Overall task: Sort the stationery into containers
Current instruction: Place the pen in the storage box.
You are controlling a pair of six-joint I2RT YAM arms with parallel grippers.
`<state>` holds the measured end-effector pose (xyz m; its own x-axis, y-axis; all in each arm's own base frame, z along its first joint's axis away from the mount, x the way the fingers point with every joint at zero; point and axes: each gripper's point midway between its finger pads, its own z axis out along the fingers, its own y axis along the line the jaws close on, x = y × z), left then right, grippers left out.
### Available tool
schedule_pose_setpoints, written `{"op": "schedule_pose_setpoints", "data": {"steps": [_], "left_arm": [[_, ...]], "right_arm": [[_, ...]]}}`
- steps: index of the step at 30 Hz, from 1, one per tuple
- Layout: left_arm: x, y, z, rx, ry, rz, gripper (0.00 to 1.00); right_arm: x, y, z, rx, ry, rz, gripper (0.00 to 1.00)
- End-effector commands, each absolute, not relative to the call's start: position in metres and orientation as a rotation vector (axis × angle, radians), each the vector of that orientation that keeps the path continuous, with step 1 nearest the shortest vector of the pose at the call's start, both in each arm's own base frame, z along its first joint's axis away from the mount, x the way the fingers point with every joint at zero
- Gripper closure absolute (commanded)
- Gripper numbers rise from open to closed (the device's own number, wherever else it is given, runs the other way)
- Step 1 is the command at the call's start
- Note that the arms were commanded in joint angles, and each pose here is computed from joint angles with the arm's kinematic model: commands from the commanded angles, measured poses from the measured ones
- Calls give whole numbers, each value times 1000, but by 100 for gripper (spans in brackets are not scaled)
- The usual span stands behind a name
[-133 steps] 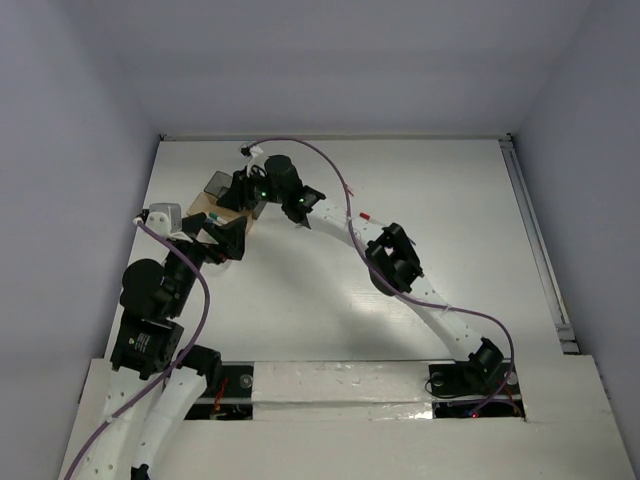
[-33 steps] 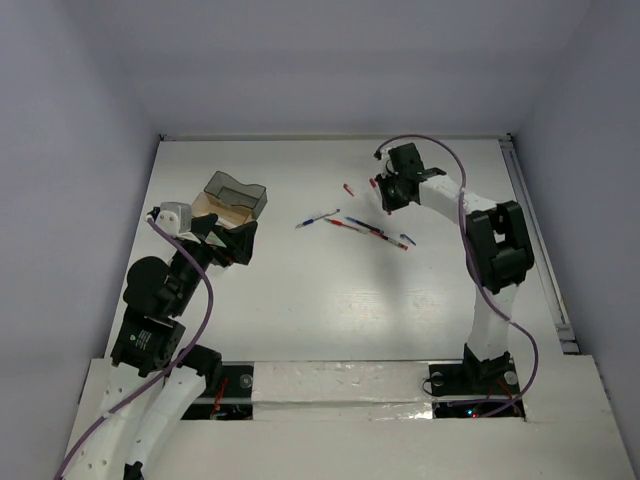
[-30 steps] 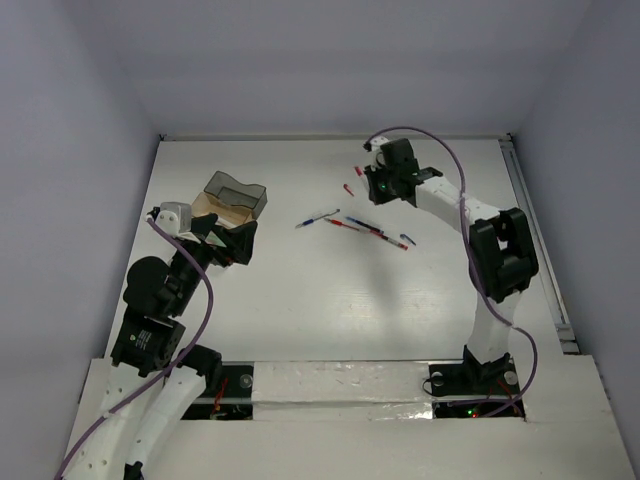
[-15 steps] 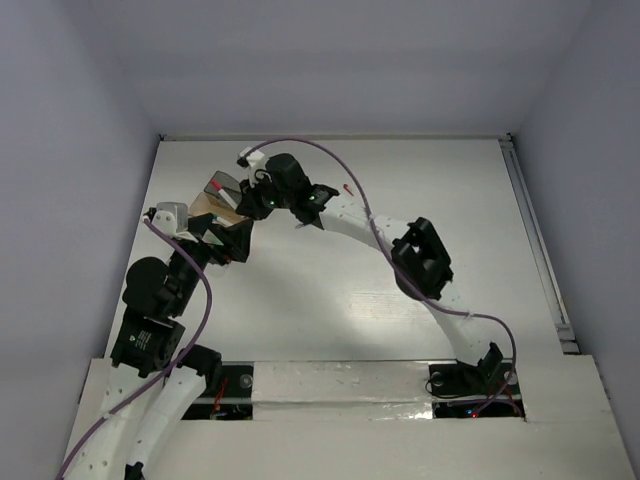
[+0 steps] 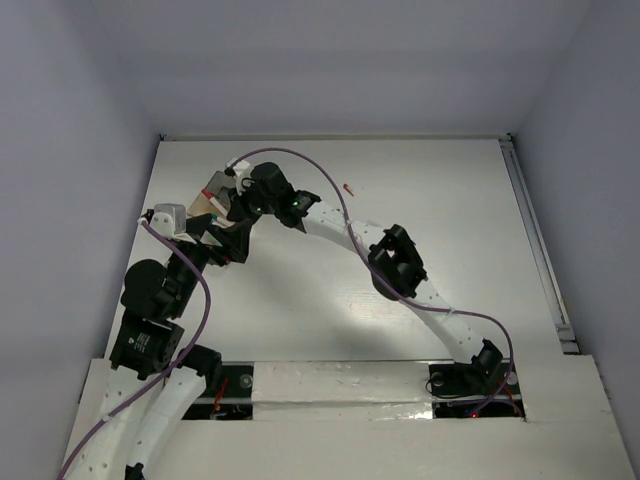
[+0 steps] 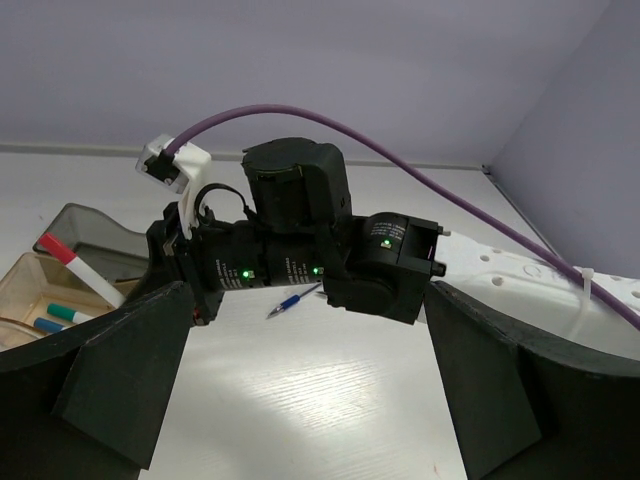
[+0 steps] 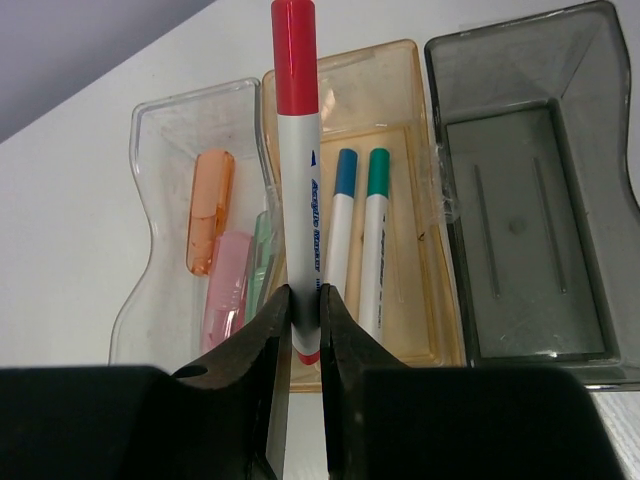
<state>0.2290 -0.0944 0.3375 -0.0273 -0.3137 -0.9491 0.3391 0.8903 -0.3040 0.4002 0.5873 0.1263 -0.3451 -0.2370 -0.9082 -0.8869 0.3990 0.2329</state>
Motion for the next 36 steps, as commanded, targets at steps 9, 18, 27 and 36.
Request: {"op": "schedule_pose_setpoints", "data": {"steps": [9,18,27,36], "left_arm": [[228,-93,349,16,1464,-529,1],[228,-93,348,15,1466,-530,1],[228,-93,348,13,1464,-529,1],[228,-94,348,18,1463,-534,1]], "right_arm": [[393,599,140,-1020,1738,959,89],[393,597,155,-1004,1706,959,67],[407,563,192,-899,1680,937,67],[444,407,247,-615,1693,857,68]]}}
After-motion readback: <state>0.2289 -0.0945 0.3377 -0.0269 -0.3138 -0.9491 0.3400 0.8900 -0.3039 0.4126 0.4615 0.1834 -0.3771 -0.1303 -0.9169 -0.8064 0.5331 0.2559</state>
